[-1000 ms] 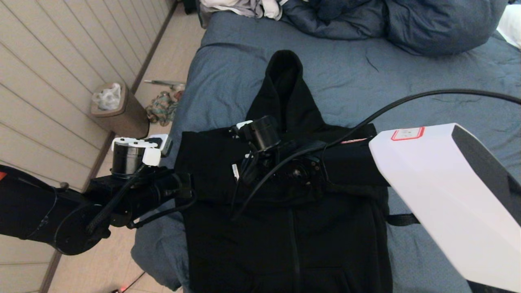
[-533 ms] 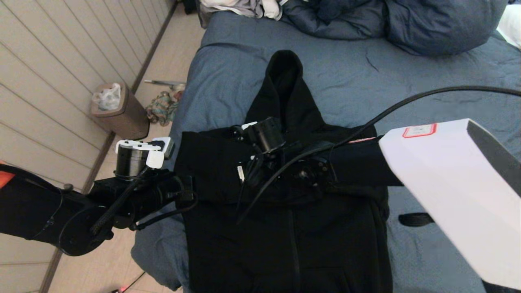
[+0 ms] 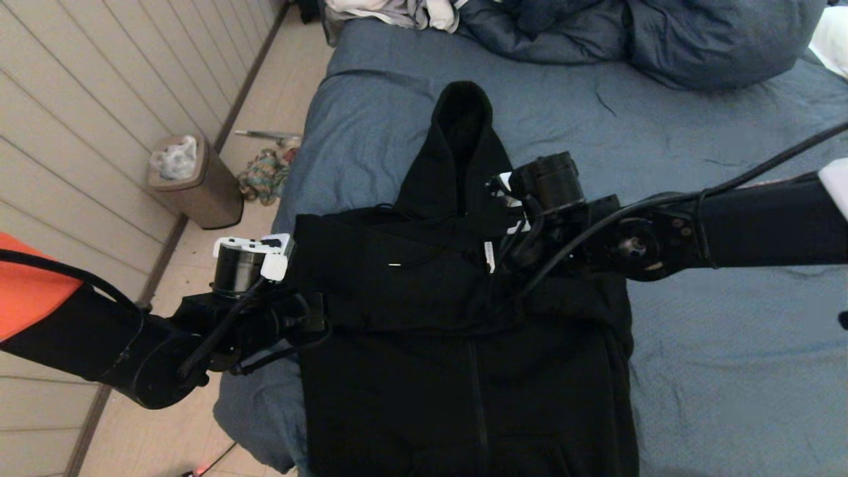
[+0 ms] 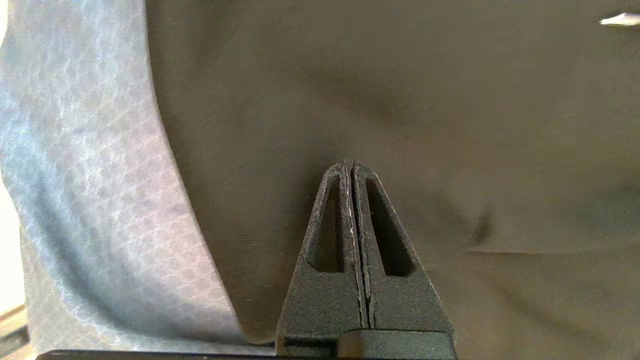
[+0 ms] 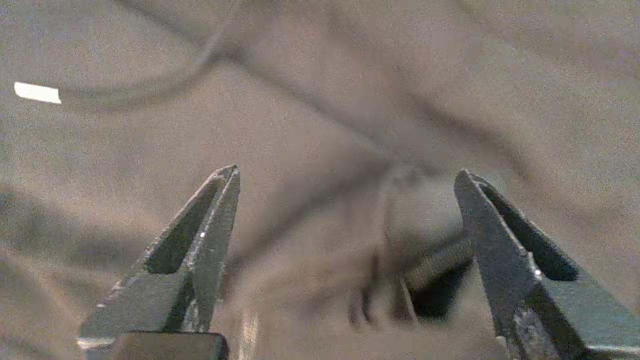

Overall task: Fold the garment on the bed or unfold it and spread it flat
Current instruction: Unfold the black sweatshirt

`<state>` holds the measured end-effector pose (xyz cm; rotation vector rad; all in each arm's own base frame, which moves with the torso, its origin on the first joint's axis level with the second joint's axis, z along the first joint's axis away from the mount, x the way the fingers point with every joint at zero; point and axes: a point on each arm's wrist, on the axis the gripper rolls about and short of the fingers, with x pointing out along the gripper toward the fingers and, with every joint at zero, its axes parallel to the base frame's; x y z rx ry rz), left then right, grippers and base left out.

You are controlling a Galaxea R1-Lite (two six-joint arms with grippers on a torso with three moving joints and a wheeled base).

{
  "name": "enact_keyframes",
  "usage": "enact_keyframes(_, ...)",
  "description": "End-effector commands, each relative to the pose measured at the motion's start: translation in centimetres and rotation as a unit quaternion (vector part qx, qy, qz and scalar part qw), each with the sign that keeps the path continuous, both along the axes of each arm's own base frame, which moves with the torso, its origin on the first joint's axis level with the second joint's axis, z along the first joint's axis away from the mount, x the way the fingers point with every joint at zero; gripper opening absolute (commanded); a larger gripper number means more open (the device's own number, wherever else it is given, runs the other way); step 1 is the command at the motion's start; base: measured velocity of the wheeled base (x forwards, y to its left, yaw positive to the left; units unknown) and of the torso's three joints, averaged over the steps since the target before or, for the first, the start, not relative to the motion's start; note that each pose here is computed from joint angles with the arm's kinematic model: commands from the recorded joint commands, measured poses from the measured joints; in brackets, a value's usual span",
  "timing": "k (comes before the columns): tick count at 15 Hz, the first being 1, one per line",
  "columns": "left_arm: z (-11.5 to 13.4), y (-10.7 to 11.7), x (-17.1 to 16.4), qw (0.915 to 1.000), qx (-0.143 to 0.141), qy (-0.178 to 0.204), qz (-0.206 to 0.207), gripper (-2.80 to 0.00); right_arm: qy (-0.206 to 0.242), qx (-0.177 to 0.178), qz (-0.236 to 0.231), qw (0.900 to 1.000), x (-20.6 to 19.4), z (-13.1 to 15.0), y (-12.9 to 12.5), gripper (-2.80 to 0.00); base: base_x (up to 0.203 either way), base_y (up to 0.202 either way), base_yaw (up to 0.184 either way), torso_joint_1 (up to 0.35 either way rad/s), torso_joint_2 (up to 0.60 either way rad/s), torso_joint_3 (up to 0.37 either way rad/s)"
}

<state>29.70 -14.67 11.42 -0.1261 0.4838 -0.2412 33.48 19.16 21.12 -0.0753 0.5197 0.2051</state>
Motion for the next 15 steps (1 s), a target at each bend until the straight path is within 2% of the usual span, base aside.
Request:
enact_keyframes(1, -0.6, -0.2, 0.2, 1.0, 0.003, 0.007, -0.001, -2.8, 0.005, 0.0, -0.01, 1.0, -1.0, 0.2, -1.0, 0.0, 0.0, 0.0, 0.0, 0.0, 0.0, 0.0)
enact_keyframes(8, -0.7, -0.4, 0.1, 1.0, 0.003, 0.008, -0.003, -2.8, 0.065, -0.025, -0.018, 0.997, -1.9, -3.7, -1.6, 0.0, 0.0, 0.0, 0.0, 0.0, 0.0, 0.0)
enact_keyframes(13, -0.8, -0.4, 0.1, 0.9999, 0.004, 0.009, -0.003, -2.8, 0.089, -0.038, -0.016, 0.995, -2.1, -5.3, -1.7, 0.0, 0.0, 0.0, 0.0, 0.0, 0.0, 0.0)
enact_keyframes(14, -0.8, -0.4, 0.1, 0.9999, 0.004, 0.009, -0.003, -2.8, 0.096, -0.042, -0.017, 0.994, -2.0, -5.9, -1.6, -2.49, 0.0, 0.0, 0.0, 0.0, 0.0, 0.0)
enact_keyframes(15, -0.8, -0.4, 0.1, 0.9999, 0.005, 0.01, -0.003, -2.8, 0.098, -0.044, -0.018, 0.994, -1.8, -6.2, -1.5, -2.8, 0.0, 0.0, 0.0, 0.0, 0.0, 0.0)
